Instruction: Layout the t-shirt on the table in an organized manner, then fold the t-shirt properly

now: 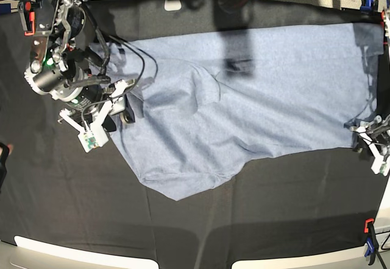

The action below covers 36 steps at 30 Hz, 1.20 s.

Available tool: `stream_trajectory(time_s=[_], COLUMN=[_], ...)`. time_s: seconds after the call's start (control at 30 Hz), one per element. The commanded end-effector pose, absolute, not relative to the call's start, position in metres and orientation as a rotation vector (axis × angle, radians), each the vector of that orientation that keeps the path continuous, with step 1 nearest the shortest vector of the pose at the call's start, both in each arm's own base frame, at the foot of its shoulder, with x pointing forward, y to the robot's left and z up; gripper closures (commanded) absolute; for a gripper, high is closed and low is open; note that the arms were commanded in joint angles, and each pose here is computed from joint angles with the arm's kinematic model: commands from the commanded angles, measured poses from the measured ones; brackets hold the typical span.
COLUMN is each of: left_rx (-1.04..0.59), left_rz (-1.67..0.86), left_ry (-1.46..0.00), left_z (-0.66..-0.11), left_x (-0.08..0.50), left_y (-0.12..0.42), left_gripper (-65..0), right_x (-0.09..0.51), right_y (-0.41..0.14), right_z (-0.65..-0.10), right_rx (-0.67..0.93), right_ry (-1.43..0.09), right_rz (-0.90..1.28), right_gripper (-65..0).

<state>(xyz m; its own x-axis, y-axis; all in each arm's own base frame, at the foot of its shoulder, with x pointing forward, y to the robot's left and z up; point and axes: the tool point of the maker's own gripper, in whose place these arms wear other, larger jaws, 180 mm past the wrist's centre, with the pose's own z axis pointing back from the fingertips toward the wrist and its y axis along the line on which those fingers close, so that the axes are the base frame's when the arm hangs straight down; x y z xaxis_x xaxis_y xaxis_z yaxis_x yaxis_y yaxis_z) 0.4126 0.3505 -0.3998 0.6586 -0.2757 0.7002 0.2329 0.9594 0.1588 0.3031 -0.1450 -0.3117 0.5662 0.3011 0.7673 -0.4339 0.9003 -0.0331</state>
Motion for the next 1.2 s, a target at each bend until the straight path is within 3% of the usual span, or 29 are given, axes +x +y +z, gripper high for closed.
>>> stream_trajectory(time_s=[0.0, 0.1, 0.27, 0.4, 0.6, 0.73, 0.93, 1.07, 1.17], left_rx=[0.08, 0.075, 0.072, 0.086, 0.268, 0.213, 0.151, 0.043, 0.027], left_rz=[-0.281, -0.27, -0.26, -0.11, 0.218, 0.298, 0.258, 0.155, 0.113], left_ry=[-0.845, -0.796, -0.716, -0.832, -1.095, -1.205, -1.17, -1.126, -1.087], left_z=[-0.383, -0.397, -0.415, -0.384, -0.303, -0.276, -0.297, -0.32, -0.338], left_x=[0.423, 0.414, 0.397, 0.412, 0.43, 0.438, 0.433, 0.431, 0.428], left_y=[0.359, 0.357, 0.359, 0.381, 0.454, 0.456, 0.439, 0.404, 0.387], left_gripper=[-27.4, -20.4, 0.0, 0.0, 0.0, 0.0, -0.4, -12.3, -14.7], right_x=[0.311, 0.311, 0.311, 0.314, 0.319, 0.326, 0.354, 0.389, 0.419], right_y=[-0.144, -0.144, -0.143, -0.142, -0.142, -0.137, -0.129, -0.113, -0.097], right_z=[-0.298, -0.298, -0.297, -0.293, -0.287, -0.287, -0.298, -0.3, -0.297], right_rx=[0.166, 0.166, 0.173, 0.172, 0.176, 0.193, 0.257, 0.302, 0.273], right_ry=[-0.921, -0.921, -0.925, -0.953, -0.978, -0.988, -0.983, -0.959, -0.921], right_rz=[0.445, 0.445, 0.445, 0.444, 0.443, 0.432, 0.381, 0.404, 0.467], right_gripper=[-26.7, -26.7, -26.7, -26.7, -26.7, -26.7, -26.7, -26.7, -26.7])
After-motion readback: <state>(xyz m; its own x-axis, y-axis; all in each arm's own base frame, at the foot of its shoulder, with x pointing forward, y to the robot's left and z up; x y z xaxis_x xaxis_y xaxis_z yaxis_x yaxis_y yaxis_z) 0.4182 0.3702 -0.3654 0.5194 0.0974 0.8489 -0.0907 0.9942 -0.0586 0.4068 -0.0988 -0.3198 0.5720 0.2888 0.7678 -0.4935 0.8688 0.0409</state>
